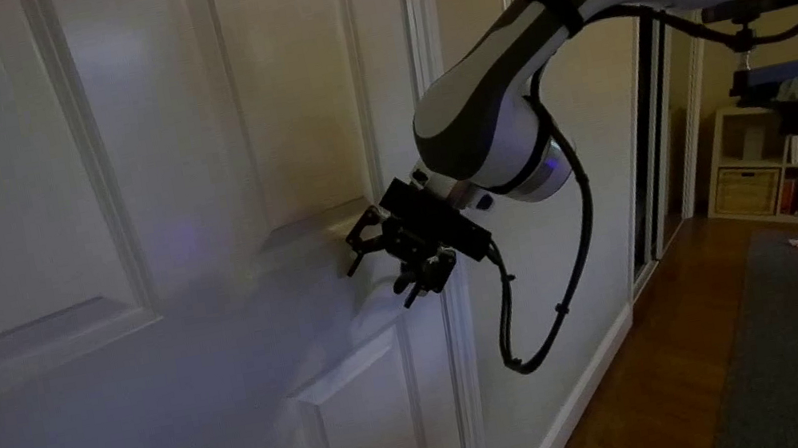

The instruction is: Open the door

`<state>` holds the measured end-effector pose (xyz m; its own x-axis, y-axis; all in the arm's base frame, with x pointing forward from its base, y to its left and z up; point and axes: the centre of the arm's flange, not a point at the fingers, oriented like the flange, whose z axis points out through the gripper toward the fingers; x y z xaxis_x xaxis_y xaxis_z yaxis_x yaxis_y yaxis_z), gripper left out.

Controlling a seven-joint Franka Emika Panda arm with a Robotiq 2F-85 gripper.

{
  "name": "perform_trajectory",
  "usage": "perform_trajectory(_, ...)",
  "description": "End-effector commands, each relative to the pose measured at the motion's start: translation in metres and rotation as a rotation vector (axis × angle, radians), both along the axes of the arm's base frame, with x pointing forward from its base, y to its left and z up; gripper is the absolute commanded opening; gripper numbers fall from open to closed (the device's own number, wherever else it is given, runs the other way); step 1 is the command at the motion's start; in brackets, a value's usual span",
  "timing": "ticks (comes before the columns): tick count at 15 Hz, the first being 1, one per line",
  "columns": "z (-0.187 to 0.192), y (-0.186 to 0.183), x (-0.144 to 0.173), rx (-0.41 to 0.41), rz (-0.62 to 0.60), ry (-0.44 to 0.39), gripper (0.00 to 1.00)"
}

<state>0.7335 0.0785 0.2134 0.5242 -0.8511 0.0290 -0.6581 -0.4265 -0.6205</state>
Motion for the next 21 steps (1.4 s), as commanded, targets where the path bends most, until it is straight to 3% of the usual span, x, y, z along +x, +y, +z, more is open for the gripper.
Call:
perform_trajectory(1,0.017,-0.024,-0.027,-0.066,-0.068,0.072,1.0)
perform_trajectory(5,0.022,-0.038,-0.032,-0.082,-0.119,0.092,1.0)
perform_trajectory(7,0.026,-0.034,-0.031,-0.067,-0.121,0.09,0.88)
perform_trajectory(8,0.028,-0.032,-0.029,-0.057,-0.119,0.086,0.77)
perform_trajectory(10,0.029,-0.027,-0.022,-0.045,-0.109,0.079,0.66)
perform_trajectory(13,0.029,-0.023,-0.015,-0.04,-0.094,0.085,0.4)
perform_trajectory(18,0.026,-0.032,-0.008,-0.069,-0.091,0.107,0.1)
perform_trajectory(20,0.02,-0.037,-0.002,-0.071,-0.086,0.126,0.47)
perform_trajectory(21,0.019,-0.038,0.001,-0.067,-0.082,0.13,0.48)
